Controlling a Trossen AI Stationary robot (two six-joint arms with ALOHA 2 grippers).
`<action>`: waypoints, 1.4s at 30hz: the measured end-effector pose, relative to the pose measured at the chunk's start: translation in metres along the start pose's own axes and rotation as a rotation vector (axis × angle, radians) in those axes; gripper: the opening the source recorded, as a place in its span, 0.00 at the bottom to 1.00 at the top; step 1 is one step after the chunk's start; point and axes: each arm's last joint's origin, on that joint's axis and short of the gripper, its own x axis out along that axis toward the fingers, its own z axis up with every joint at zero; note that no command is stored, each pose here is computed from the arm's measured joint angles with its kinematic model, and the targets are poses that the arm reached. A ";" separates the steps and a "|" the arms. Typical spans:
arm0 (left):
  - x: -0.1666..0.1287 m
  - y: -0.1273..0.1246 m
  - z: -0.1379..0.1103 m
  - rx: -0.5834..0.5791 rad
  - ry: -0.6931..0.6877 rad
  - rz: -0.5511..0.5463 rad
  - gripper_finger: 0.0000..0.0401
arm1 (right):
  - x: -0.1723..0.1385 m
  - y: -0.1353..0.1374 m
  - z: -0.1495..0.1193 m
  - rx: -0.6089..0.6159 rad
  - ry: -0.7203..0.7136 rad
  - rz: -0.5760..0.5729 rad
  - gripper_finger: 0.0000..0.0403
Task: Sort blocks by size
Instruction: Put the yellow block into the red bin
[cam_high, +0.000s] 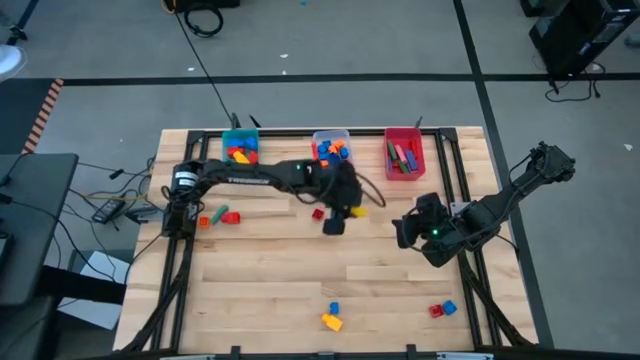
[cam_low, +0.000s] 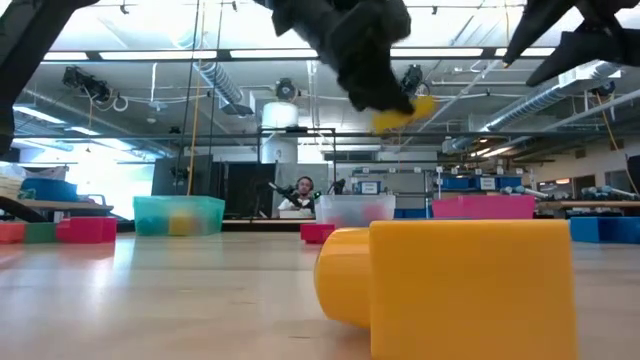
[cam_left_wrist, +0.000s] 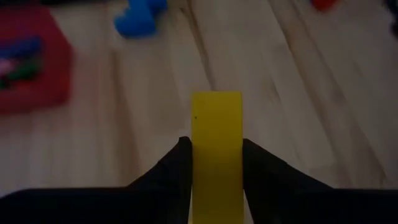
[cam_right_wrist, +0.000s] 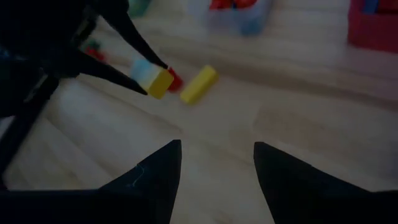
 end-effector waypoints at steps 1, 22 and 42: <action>-0.004 0.003 0.006 -0.003 -0.020 0.010 0.29 | 0.000 0.000 0.000 0.007 -0.016 0.003 0.53; -0.019 -0.001 0.036 0.185 -0.087 0.360 0.29 | 0.020 0.006 0.053 0.170 -0.122 0.038 0.64; -0.019 -0.008 0.041 0.191 -0.117 0.399 0.30 | 0.043 0.014 0.093 0.068 -0.021 0.171 0.53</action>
